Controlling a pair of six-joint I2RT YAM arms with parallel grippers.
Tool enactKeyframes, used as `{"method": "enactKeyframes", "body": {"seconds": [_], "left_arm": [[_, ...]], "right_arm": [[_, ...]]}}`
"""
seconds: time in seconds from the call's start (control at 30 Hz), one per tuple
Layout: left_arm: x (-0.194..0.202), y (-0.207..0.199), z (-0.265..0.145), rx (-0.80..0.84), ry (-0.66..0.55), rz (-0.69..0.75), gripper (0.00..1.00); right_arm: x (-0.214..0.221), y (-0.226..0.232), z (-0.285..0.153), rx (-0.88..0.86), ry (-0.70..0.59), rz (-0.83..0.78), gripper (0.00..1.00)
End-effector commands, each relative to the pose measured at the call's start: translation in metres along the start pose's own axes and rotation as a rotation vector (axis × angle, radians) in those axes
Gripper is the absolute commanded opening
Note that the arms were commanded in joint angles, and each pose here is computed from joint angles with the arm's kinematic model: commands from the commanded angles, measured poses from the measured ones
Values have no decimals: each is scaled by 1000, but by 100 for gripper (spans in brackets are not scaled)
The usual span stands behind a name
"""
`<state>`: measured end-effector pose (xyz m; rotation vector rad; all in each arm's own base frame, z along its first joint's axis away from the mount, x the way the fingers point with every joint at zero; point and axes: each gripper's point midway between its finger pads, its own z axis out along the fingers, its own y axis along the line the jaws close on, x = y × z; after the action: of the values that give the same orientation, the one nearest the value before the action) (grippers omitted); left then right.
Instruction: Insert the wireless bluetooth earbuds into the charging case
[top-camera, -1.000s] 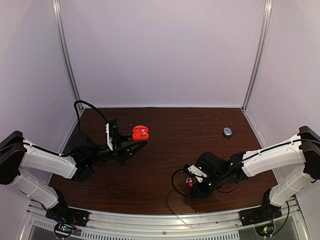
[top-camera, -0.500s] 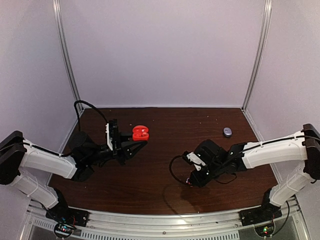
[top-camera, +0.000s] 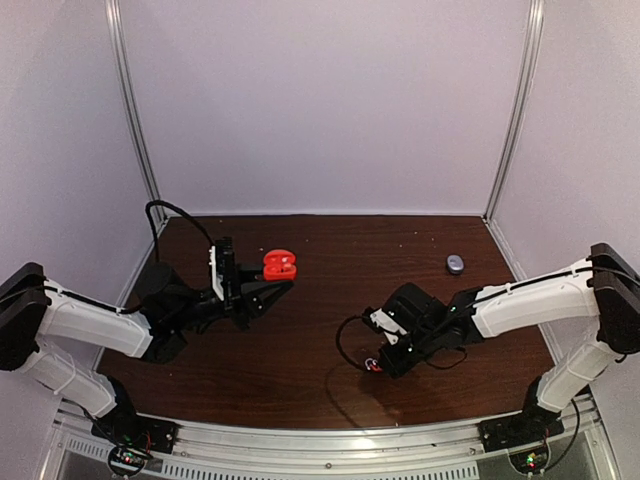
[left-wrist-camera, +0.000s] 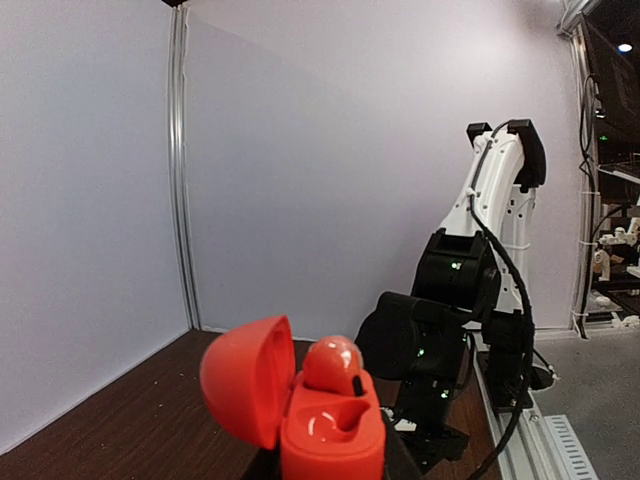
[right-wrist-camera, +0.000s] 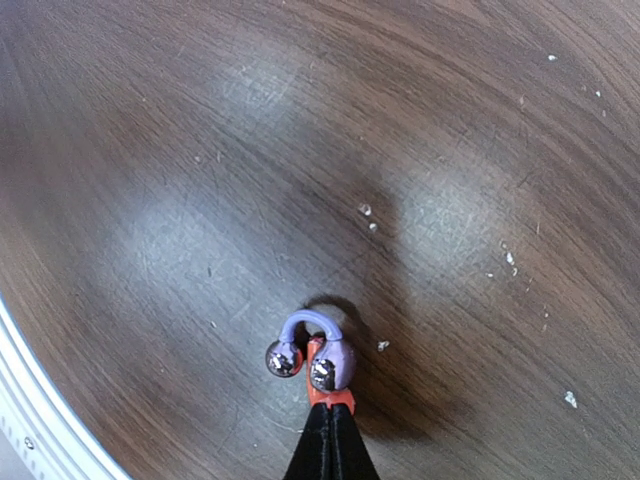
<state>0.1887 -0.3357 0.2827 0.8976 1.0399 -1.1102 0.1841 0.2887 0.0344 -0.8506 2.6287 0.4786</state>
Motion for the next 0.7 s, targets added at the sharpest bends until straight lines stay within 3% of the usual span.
{"method": "enactKeyframes", "body": {"seconds": [0.0,0.27,0.5,0.67], "left_arm": [[-7,3,-4,-17,-25,15,0],[-7,3,-4,-17,-23,17,0],[-6,2,-5,-16,-22,15,0],[-8,2,-6,-20,-26,20,0]], "right_arm": [[3,-11,8,45,21,-1,2],[2,-3,11,8,42,-23,9],[-9,-5,0,40,27,-38,14],[6,-21,2,99,70,-38,18]]}}
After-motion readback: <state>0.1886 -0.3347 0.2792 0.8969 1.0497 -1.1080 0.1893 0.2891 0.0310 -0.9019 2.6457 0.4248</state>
